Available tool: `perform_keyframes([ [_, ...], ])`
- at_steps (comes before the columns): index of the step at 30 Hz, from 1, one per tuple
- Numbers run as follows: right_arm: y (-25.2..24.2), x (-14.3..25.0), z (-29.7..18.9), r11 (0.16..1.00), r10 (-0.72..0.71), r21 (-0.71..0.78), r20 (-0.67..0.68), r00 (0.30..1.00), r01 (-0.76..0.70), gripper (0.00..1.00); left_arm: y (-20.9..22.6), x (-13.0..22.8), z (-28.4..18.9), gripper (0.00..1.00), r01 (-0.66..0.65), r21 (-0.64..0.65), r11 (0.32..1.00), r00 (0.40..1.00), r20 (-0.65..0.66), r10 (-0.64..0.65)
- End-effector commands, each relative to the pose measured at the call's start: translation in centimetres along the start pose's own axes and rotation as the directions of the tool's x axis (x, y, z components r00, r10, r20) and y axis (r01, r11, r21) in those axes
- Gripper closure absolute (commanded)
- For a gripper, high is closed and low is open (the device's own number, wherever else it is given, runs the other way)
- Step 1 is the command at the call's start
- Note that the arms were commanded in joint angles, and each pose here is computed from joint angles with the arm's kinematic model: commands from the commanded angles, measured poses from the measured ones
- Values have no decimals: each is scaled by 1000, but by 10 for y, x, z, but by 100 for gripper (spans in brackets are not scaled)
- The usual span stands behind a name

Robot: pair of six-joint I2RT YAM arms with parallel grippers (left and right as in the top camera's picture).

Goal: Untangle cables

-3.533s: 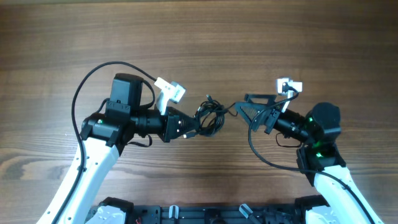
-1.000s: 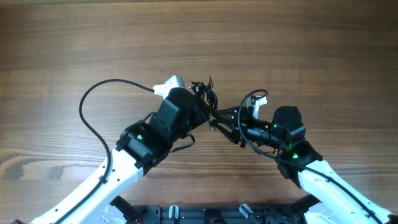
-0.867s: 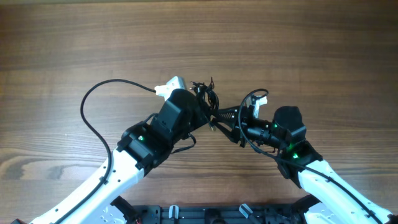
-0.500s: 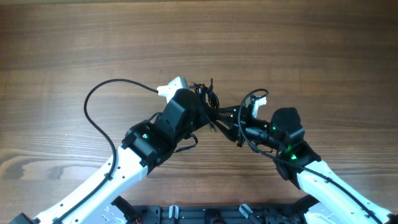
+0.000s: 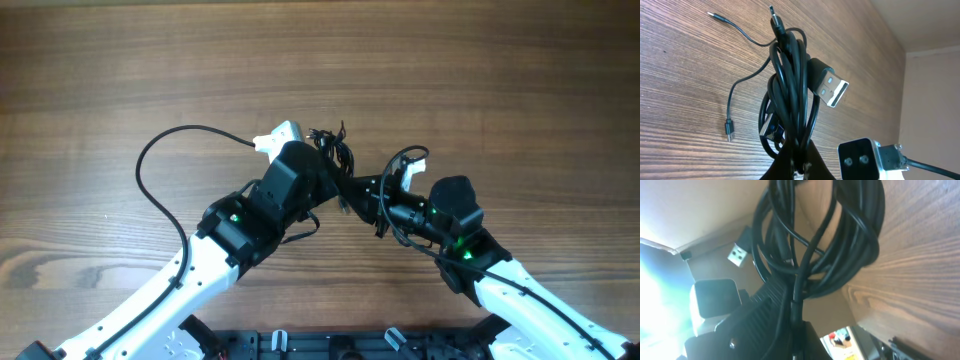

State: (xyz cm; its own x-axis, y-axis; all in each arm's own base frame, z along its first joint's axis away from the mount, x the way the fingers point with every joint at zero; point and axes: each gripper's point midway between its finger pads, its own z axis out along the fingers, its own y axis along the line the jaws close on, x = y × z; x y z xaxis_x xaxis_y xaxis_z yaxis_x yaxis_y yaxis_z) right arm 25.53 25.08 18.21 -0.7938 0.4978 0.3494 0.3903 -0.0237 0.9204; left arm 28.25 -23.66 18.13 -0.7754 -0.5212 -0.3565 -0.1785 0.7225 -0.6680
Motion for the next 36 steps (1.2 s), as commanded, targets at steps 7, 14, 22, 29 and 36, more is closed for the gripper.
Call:
perform_keyframes([
  [7,11,-44,-12,971,-235,-4,155,959,239,96,17,3,-10,96,-210,-62,976,978,-31,209],
  [14,0,-50,-15,936,-353,58,148,924,348,96,-8,16,-20,96,-366,88,926,925,-76,373],
  [22,-1,-39,-14,923,-384,48,86,919,381,96,-35,55,-32,96,-562,367,741,755,-138,641],
  [29,0,-25,-13,824,-567,21,5,824,566,96,-36,56,-34,96,-594,380,709,728,-119,675],
  [36,-1,-24,-13,775,-631,18,-4,776,631,96,-64,65,-57,96,-561,529,636,716,-75,694],
])
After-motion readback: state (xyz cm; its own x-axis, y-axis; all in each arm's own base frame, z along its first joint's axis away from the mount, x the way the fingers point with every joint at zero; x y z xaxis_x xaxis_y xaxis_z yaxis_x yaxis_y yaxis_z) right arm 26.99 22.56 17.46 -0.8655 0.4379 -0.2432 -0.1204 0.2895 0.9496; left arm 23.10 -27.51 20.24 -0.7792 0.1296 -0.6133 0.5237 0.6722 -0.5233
